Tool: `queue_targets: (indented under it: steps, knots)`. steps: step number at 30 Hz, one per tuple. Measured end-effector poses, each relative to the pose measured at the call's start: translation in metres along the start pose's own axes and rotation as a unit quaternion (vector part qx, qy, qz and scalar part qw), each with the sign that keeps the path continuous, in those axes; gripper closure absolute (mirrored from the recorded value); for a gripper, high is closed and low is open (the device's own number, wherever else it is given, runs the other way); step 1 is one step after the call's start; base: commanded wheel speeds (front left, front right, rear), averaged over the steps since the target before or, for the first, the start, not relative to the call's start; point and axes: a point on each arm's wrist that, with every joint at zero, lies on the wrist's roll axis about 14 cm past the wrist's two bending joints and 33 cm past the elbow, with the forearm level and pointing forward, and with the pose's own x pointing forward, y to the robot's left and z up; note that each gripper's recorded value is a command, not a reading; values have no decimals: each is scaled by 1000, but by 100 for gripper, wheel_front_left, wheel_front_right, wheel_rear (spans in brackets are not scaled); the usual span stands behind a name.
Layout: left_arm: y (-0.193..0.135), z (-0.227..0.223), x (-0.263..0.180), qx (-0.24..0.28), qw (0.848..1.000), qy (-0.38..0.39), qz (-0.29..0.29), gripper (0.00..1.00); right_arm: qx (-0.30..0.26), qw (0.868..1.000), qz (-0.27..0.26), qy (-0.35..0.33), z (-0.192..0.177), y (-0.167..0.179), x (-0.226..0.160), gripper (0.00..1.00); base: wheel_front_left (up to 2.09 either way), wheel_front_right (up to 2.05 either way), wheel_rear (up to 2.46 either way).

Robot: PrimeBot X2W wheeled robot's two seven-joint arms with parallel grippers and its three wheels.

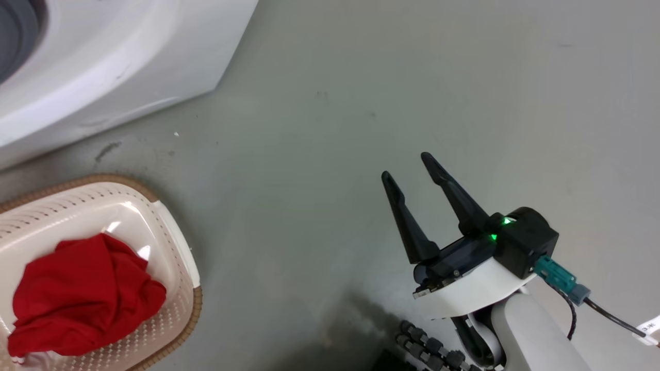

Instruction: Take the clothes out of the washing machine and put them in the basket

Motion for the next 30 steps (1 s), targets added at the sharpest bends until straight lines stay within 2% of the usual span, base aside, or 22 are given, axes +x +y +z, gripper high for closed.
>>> queue_targets:
  steps: [6,13,22,30]
  knots:
    - [-7,21,-27,-47,997,-57,-17,100,-11,999,-8,-34,24,-6,-8,0,0,0,0]
    - [-13,44,-70,-104,987,-114,-43,100,-20,998,-14,-64,49,-8,-26,0,0,0,0]
    - [-5,68,-138,-133,975,-169,-61,100,-20,995,-14,-97,76,-3,-54,0,0,0,0]
    - [19,92,-194,-153,962,-215,-65,100,-15,991,-10,-134,99,2,-77,0,0,0,0]
